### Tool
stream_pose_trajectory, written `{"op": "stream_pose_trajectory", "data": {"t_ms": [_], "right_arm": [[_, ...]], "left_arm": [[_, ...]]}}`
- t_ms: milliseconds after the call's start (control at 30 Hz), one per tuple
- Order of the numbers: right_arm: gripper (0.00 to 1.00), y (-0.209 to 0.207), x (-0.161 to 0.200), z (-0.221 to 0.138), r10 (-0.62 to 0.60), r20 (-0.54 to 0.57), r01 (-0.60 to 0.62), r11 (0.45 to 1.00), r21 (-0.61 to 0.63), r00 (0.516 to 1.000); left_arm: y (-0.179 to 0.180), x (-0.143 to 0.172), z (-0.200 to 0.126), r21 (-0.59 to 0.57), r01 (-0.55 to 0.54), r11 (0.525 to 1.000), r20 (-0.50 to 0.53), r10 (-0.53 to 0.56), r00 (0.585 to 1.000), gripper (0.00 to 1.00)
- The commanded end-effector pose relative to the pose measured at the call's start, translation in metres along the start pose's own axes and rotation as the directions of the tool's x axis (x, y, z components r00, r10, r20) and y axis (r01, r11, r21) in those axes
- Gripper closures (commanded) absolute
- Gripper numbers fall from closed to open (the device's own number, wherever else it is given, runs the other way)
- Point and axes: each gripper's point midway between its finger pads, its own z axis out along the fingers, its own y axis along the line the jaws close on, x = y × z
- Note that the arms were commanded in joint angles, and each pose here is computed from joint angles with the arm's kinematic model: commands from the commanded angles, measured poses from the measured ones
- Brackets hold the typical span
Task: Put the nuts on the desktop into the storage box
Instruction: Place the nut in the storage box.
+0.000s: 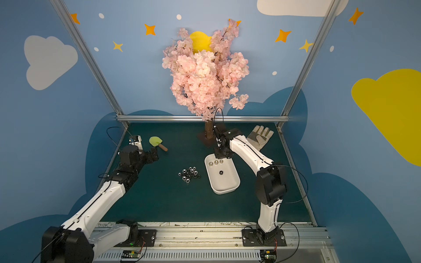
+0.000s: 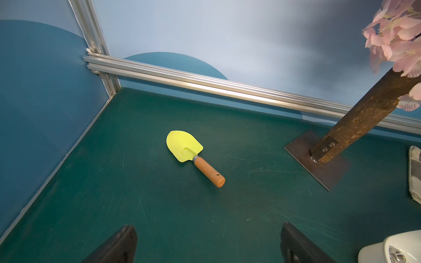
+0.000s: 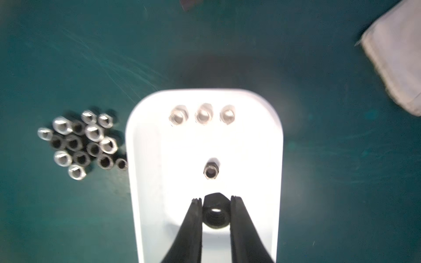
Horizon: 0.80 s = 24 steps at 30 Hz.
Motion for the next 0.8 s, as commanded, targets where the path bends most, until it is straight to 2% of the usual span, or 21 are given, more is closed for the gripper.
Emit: {"op": "stream_pose_trajectory", "data": {"t_ms": [0,367,567,767], "right_arm": [[0.83,0.016,0.005,0.013,-0.006,-0.014,0.006,0.999,-0.038,1.000],[0.82,0.045,0.003,0.070,-0.059,-0.103,0.056,0.998,-0.036,0.993],[0.81,0.049,0.001,0.089,-0.067,-0.130,0.063,0.998,-0.028,0.989],[0.71,0.053,-0.003,0.093,-0.081,-0.135,0.080,0.997,-0.016,0.988]], "left_arm": [[-0.003,0.000,0.000,0.014,-0.005,1.000,0.010,0.005,1.000,0.00],[-0.003,0.001,-0.001,0.013,-0.014,1.000,0.003,0.013,1.000,0.00],[-0.002,-0.001,-0.002,0.008,-0.015,1.000,0.008,0.015,1.000,0.00],[-0.002,-0.001,-0.002,0.006,-0.017,1.000,0.009,0.017,1.000,0.00]]}}
